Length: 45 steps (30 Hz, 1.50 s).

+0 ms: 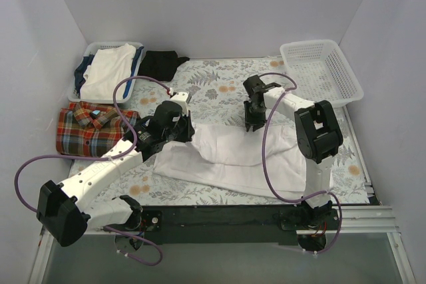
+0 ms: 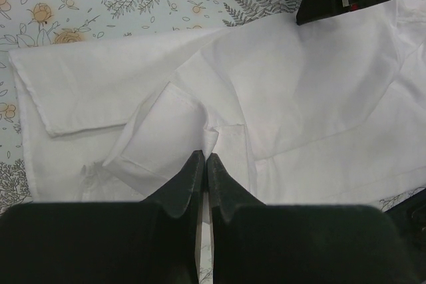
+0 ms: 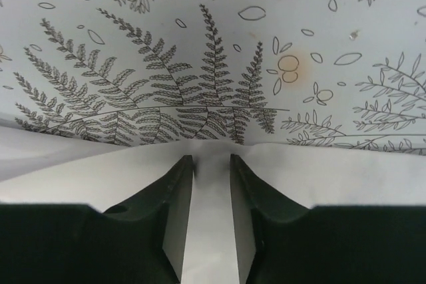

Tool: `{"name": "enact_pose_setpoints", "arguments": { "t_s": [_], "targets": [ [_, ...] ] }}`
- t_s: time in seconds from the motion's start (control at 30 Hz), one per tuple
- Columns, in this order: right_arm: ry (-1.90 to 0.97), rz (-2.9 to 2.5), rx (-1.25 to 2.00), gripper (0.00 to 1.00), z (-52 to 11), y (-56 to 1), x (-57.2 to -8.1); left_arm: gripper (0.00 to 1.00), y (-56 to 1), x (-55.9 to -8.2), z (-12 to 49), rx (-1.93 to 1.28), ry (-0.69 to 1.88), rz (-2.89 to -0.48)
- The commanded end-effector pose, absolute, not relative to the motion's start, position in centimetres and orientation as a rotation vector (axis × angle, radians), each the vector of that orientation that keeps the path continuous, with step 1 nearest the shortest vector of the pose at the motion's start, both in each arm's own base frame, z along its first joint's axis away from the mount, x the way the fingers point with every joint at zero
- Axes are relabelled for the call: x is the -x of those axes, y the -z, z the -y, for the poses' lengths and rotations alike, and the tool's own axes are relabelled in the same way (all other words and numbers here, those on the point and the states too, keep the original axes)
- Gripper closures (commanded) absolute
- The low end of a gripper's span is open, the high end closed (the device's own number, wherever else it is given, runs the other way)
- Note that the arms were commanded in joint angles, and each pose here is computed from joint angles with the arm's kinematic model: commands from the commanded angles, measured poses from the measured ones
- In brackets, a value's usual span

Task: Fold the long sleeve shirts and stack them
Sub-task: Fold the shirt

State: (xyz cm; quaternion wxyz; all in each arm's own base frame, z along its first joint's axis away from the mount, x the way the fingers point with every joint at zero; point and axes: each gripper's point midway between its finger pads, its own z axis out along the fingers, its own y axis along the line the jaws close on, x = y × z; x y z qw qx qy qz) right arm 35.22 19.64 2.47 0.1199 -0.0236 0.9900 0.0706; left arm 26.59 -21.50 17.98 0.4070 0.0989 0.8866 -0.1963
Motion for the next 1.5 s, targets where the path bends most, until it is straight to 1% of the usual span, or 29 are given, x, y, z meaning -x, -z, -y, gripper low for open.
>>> {"name": "enact_pose_setpoints", "arguments": {
  "t_s": [0.0,0.03,0.07,0.1,0.13,0.4,0.53,0.6,0.67,0.7,0.83,0.9,0.93,1.0,1.07,1.2,1.4,1.47],
  "targets": [
    [-0.049,-2.936,0.07,0.77,-18.1,-2.1,-34.3,1.0,-19.9,-27.5,21.5,-0.243,0.494,-2.176],
    [-0.039,-2.942,0.063,0.81,-18.0,-2.1,-34.1,1.0,-20.0,-27.6,21.5,-0.243,0.492,-2.174],
    [-0.024,-2.935,0.055,0.87,-17.7,-2.2,-34.2,1.0,-20.0,-27.6,21.4,-0.246,0.486,-2.174],
    [-0.016,-2.929,0.051,0.96,-17.7,-2.4,-34.2,1.0,-20.0,-27.7,21.3,-0.246,0.485,-2.174],
    [-0.009,-2.922,0.043,0.98,-17.6,-2.6,-34.3,1.0,-20.3,-27.8,21.3,-0.245,0.481,-2.167],
    [0.029,-2.785,-0.016,0.99,-16.7,-6.9,-35.8,1.0,-23.3,-28.9,20.1,-0.213,0.416,-2.085],
    [0.003,-2.74,-0.025,0.9,-17.0,-8.6,-36.4,1.0,-24.7,-29.4,19.7,-0.198,0.399,-2.046],
    [-0.007,-2.733,-0.025,0.89,-17.1,-8.9,-36.5,1.0,-25.3,-29.5,19.8,-0.198,0.404,-2.033],
    [-0.011,-2.722,-0.031,0.94,-17.1,-9.4,-36.6,1.0,-25.7,-29.5,19.8,-0.198,0.408,-2.022],
    [-0.004,-2.718,-0.037,0.99,-16.9,-9.5,-36.6,1.0,-25.9,-29.6,19.9,-0.199,0.406,-2.017],
    [0.024,-2.686,-0.061,0.99,-15.8,-11.1,-35.7,1.0,-26.8,-30.0,19.8,-0.199,0.4,-1.989],
    [0.065,-2.685,-0.079,0.99,-14.7,-11.3,-34.7,1.0,-27.3,-30.2,19.9,-0.21,0.398,-1.973],
    [0.053,-2.655,-0.086,0.99,-14.4,-12.7,-34.2,1.0,-27.5,-30.5,20.1,-0.213,0.397,-1.968],
    [0.088,-2.66,-0.11,0.99,-13.1,-12.6,-32.6,1.0,-27.8,-30.7,20.4,-0.224,0.404,-1.961],
    [0.078,-2.629,-0.142,0.99,-12.1,-14.0,-31.3,1.0,-28.0,-31.0,21.0,-0.237,0.426,-1.956],
    [0.109,-2.662,-0.203,0.99,-9.9,-13.4,-27.6,1.0,-27.6,-30.9,22.4,-0.285,0.486,-1.961],
    [0.126,-2.691,-0.291,0.99,-8.1,-13.2,-23.6,1.0,-25.9,-30.0,25.6,-0.439,0.631,-2.004],
    [0.091,-2.702,-0.31,0.99,-8.2,-13.2,-22.6,1.0,-25.3,-29.9,26.2,-0.478,0.655,-2.018]
  ]
}}
